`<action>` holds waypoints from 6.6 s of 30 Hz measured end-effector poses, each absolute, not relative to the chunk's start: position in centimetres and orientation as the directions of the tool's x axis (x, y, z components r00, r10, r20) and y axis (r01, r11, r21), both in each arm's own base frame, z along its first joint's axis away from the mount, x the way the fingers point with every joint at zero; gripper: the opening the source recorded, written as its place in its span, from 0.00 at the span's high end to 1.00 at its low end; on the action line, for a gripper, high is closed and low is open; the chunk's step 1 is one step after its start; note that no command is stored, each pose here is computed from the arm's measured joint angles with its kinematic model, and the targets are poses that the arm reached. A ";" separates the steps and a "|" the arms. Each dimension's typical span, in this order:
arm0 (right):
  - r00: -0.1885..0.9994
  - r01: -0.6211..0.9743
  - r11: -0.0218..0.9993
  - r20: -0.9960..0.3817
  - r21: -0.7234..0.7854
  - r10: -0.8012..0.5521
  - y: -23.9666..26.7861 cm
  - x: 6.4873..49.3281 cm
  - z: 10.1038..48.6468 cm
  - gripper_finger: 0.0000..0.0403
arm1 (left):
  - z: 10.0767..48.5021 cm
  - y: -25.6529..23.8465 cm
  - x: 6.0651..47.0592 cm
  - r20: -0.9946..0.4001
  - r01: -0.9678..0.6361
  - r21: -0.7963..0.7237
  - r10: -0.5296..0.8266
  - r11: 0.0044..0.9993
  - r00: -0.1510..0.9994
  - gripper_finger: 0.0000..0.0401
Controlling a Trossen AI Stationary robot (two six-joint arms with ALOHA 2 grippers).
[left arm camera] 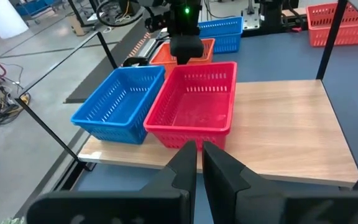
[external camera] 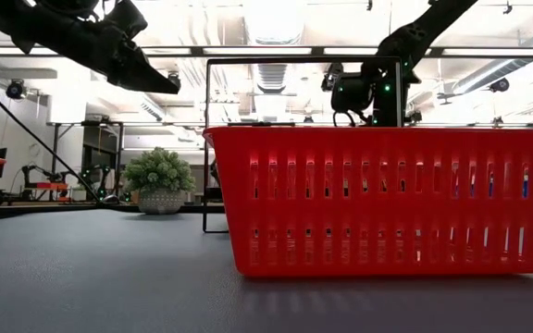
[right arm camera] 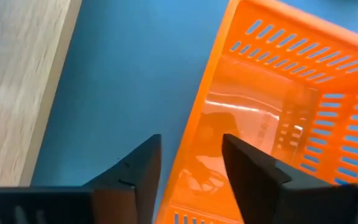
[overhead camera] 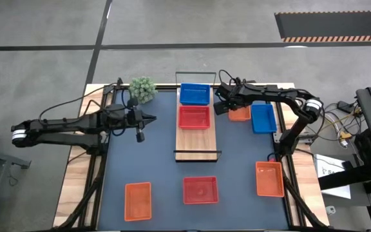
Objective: Stack baskets on shelf by color
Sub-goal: Put the top right orange bin on the shelf
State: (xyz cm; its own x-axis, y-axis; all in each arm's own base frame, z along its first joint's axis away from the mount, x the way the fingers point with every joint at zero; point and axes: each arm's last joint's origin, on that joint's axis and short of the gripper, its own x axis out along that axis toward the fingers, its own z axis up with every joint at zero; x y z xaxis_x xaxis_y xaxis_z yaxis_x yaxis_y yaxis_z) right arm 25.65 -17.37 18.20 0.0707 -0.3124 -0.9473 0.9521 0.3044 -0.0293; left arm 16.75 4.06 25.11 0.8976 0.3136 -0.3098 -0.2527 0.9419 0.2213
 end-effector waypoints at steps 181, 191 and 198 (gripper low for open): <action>0.493 0.141 0.984 -0.870 0.108 0.025 0.0 30.2 22.5 0.98 | 19.5 3.8 20.7 -0.649 0.042 -0.002 -0.034 0.999 0.760 0.98; 0.499 0.118 0.992 -0.867 0.055 -0.011 -0.3 30.1 23.1 0.98 | 18.0 3.0 22.8 -0.634 0.073 -0.112 -0.128 0.991 0.763 0.98; 0.483 0.127 0.990 -0.876 0.066 -0.003 -0.2 29.8 23.1 0.98 | 17.9 2.2 23.9 -0.581 0.115 -0.103 -0.153 0.988 0.799 0.98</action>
